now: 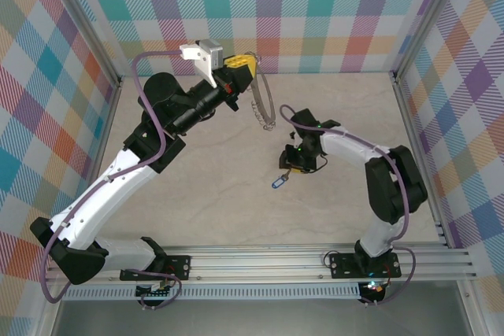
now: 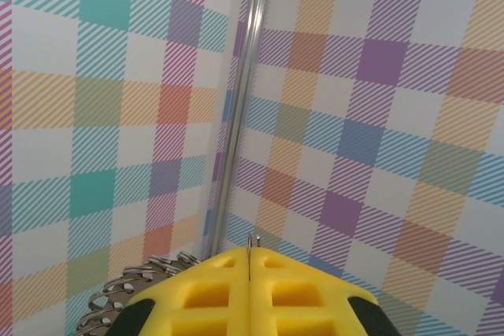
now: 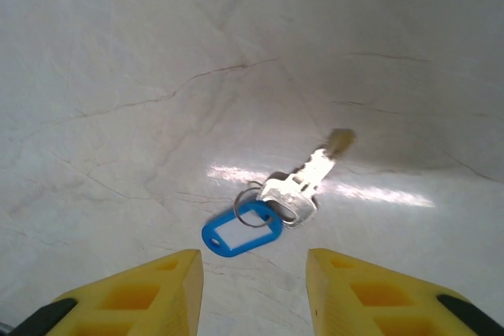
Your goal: Put the keys on the keyring
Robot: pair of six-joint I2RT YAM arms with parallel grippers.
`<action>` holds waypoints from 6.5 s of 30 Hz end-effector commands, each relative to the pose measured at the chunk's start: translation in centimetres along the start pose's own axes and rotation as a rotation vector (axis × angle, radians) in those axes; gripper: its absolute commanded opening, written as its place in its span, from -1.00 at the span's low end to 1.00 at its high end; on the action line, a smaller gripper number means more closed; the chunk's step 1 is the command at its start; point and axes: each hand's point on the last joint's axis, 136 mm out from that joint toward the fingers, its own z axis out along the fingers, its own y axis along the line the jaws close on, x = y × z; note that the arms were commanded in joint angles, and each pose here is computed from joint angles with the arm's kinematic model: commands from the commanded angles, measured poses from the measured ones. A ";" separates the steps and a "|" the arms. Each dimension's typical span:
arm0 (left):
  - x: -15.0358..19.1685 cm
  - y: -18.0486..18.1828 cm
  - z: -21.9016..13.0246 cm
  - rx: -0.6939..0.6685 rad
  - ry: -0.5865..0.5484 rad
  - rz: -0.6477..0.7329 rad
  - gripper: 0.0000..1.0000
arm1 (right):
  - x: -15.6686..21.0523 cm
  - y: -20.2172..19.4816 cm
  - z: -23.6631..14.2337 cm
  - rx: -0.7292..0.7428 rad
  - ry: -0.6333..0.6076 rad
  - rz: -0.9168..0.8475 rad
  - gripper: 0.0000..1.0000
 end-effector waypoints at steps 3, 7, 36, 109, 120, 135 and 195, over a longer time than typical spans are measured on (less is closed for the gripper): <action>-3.2 -0.3 -1.0 0.001 -0.100 0.010 -1.00 | 1.1 -0.8 1.6 0.121 0.068 -0.130 -0.23; -3.1 -0.3 -0.9 0.001 -0.098 0.009 -1.00 | 1.0 -0.7 2.0 0.149 0.072 -0.170 -0.25; -3.0 0.5 -0.8 -0.018 -0.098 0.009 -1.00 | 1.7 -0.9 4.7 0.286 0.136 -0.278 -0.46; -3.2 0.7 -1.6 -0.034 -0.113 -0.001 -1.00 | 1.0 0.4 4.2 0.273 0.087 -0.165 -0.37; -3.4 0.8 -1.6 -0.041 -0.117 0.004 -1.00 | 1.8 -0.3 4.2 0.306 0.102 -0.189 -0.64; -3.3 0.9 -1.2 -0.039 -0.119 -0.009 -1.00 | 0.6 1.2 1.9 0.281 0.049 -0.230 -1.00; -2.9 1.3 -0.3 -0.049 -0.112 -0.010 -1.00 | -3.6 4.6 4.5 0.063 0.098 -0.086 0.06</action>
